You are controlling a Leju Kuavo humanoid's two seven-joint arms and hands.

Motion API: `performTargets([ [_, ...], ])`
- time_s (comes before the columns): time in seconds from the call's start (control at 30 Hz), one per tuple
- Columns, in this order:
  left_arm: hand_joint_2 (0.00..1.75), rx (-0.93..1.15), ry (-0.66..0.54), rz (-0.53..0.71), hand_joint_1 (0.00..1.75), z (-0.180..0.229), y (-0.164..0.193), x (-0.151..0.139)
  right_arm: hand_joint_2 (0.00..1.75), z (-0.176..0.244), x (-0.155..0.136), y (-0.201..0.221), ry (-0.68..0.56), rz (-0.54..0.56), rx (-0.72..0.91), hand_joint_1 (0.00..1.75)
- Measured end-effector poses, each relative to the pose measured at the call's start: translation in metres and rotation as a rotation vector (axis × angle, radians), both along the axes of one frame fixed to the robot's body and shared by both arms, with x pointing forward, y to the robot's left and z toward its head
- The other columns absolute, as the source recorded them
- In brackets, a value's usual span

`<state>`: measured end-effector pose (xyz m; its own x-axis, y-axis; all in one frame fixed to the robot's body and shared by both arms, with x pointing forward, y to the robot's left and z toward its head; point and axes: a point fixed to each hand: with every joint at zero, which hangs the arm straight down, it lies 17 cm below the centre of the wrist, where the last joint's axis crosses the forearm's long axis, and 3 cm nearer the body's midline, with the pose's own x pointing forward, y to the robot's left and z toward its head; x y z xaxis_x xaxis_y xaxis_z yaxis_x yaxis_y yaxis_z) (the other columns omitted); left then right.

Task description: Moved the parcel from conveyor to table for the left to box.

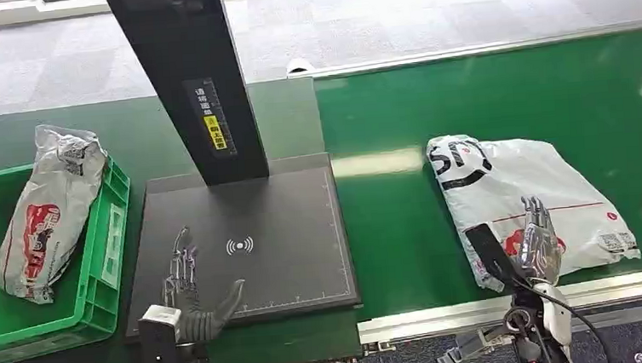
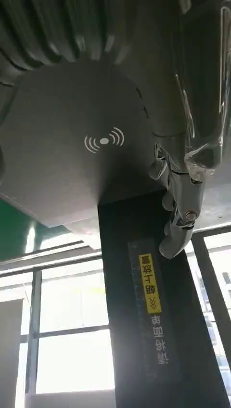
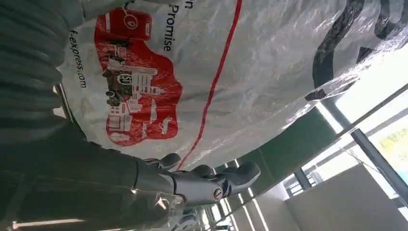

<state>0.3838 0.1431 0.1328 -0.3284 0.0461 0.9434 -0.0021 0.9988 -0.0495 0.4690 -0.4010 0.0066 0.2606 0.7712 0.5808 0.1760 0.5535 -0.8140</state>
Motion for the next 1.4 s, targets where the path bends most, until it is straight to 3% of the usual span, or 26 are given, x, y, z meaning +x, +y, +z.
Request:
performTargets([
  [0.17, 1.75, -0.008, 0.004, 0.01, 0.0, -0.001, 0.003, 0.0, 1.75, -0.015, -0.006, -0.019, 0.026, -0.037, 0.068, 0.0],
  [0.47, 1.75, -0.013, 0.001, 0.01, 0.0, 0.001, 0.003, 0.002, 1.75, -0.067, -0.032, -0.042, 0.213, -0.087, 0.154, 0.0],
  [0.93, 1.75, -0.015, -0.007, -0.002, 0.0, 0.009, -0.001, 0.007, 1.75, -0.08, -0.034, -0.052, 0.315, -0.086, 0.159, 0.0],
  [0.97, 1.75, -0.015, -0.007, -0.001, 0.0, 0.009, -0.001, 0.007, 1.75, -0.08, -0.034, -0.052, 0.316, -0.086, 0.158, 1.55],
  [1.0, 1.75, -0.016, -0.007, 0.0, 0.0, 0.009, -0.001, 0.007, 1.75, -0.08, -0.034, -0.053, 0.317, -0.085, 0.157, 1.75],
  [1.4, 1.75, -0.014, -0.011, 0.008, 0.0, 0.011, 0.002, 0.008, 1.75, -0.051, -0.013, -0.047, 0.21, -0.018, 0.08, 1.75],
])
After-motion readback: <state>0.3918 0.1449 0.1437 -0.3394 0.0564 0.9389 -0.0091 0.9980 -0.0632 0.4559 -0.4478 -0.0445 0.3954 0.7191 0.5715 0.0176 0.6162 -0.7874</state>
